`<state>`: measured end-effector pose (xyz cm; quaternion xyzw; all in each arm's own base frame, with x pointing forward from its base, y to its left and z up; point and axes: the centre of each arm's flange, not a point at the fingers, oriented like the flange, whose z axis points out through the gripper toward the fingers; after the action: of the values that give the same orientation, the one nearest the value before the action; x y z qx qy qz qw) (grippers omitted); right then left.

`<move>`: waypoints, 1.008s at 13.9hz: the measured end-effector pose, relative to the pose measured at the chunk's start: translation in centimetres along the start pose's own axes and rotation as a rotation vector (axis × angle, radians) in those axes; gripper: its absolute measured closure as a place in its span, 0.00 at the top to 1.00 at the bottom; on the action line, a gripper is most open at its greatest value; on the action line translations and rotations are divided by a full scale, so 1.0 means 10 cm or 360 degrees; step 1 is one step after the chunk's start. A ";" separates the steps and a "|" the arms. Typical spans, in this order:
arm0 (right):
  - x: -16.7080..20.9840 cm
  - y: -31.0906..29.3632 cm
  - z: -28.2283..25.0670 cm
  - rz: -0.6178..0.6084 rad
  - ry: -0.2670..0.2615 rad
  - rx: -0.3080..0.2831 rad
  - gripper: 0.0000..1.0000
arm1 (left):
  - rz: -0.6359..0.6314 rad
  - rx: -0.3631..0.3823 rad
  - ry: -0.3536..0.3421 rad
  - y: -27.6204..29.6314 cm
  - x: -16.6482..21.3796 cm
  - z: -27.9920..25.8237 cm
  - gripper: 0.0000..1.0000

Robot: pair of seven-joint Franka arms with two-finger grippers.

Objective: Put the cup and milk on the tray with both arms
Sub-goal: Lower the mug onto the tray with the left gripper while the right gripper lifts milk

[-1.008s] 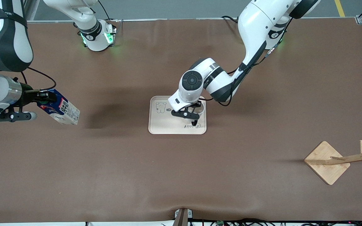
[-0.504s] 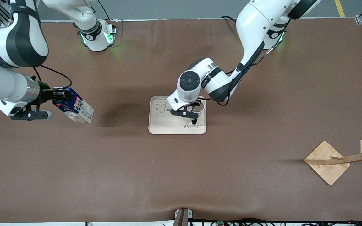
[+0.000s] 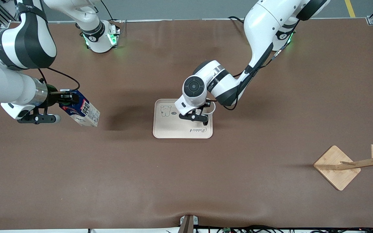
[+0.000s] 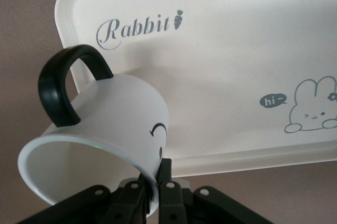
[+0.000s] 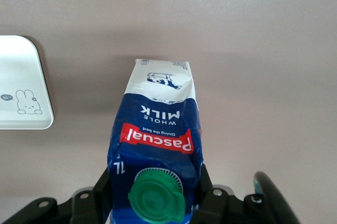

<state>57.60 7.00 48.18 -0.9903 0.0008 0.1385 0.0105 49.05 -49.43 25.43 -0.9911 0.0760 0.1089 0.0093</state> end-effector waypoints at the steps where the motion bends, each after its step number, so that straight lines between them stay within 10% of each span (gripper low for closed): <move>1: 0.00 -0.02 0.00 0.0009 0.0001 -0.0001 0.64 | -0.0003 -0.0007 0.0003 0.01 0.02 0.00 0.07; 6: -0.01 -0.14 0.00 0.0022 0.0002 -0.0009 0.64 | -0.0042 -0.0016 -0.0017 0.06 0.10 0.13 0.13; 14: -0.03 -0.29 -0.01 0.0069 0.0001 -0.0014 0.64 | -0.0027 -0.0086 0.0113 0.16 0.11 -0.42 0.90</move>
<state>57.30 9.92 48.40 -0.9901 0.0218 0.1385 0.0031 50.78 -51.36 29.25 -0.9948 0.0650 0.0755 -0.0194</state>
